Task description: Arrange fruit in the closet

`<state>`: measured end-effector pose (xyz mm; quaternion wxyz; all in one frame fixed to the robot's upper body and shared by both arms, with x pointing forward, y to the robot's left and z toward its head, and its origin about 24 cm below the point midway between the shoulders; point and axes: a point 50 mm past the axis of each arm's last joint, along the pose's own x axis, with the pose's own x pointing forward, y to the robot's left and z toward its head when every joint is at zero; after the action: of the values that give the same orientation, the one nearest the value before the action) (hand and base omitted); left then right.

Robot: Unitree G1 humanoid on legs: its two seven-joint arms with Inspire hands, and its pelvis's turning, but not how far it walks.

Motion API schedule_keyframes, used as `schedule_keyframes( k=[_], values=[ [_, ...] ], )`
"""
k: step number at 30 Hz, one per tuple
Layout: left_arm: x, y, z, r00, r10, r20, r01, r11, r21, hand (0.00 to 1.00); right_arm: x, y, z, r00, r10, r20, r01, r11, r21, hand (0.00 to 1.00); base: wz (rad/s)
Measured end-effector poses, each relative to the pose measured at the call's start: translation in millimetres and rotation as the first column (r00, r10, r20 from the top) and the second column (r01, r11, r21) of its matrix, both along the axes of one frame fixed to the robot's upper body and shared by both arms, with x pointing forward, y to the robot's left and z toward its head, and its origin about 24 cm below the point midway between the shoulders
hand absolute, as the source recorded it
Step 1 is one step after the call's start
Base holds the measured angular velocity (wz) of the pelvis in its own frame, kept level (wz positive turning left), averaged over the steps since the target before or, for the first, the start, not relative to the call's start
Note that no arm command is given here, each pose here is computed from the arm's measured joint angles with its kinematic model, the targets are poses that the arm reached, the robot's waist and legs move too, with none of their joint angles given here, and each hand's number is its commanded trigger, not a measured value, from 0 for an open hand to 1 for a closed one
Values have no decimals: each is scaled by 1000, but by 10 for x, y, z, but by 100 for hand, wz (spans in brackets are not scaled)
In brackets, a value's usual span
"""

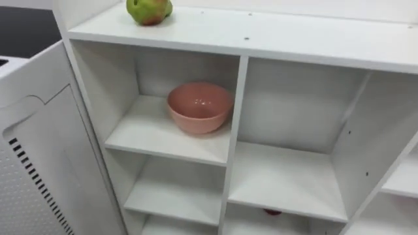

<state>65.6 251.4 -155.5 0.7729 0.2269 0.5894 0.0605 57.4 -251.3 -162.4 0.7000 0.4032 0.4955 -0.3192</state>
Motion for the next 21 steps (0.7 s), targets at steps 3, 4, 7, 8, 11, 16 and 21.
schedule_keyframes(
  k=[3, 4, 7, 8, 11, 16, 21],
  values=[
    [-4, -32, -7, 1000, 11, 5, -11, 1000, -13, 0, -94, 39, -17, 1000, -6, -6, 6, 999, 32, 0, 2],
    [5, -29, -4, 1000, 11, 8, -11, 1000, -13, 0, -124, 50, -22, 1000, -6, -9, 7, 999, 37, 0, 3],
    [0, 39, 16, 1000, 13, 14, -13, 1000, 15, 0, -204, 90, -34, 1000, 22, -8, -22, 998, 60, 0, 0],
    [-27, 67, 21, 1000, -1, 3, 1, 1000, 31, 0, -255, 98, -39, 998, 59, -17, -58, 996, 63, 0, 0],
    [-153, 104, 13, 999, 4, -37, -2, 999, 46, 0, -386, 133, -50, 991, 127, -36, -124, 989, 78, 0, -11],
    [-347, 91, -21, 993, 29, -112, -24, 999, 45, 0, -562, 183, -63, 968, 232, -96, -222, 969, 105, 0, -21],
    [-382, 33, -47, 991, 35, -130, -33, 999, 19, 0, -566, 202, -69, 947, 302, -107, -291, 951, 106, 0, -7]
  ],
)
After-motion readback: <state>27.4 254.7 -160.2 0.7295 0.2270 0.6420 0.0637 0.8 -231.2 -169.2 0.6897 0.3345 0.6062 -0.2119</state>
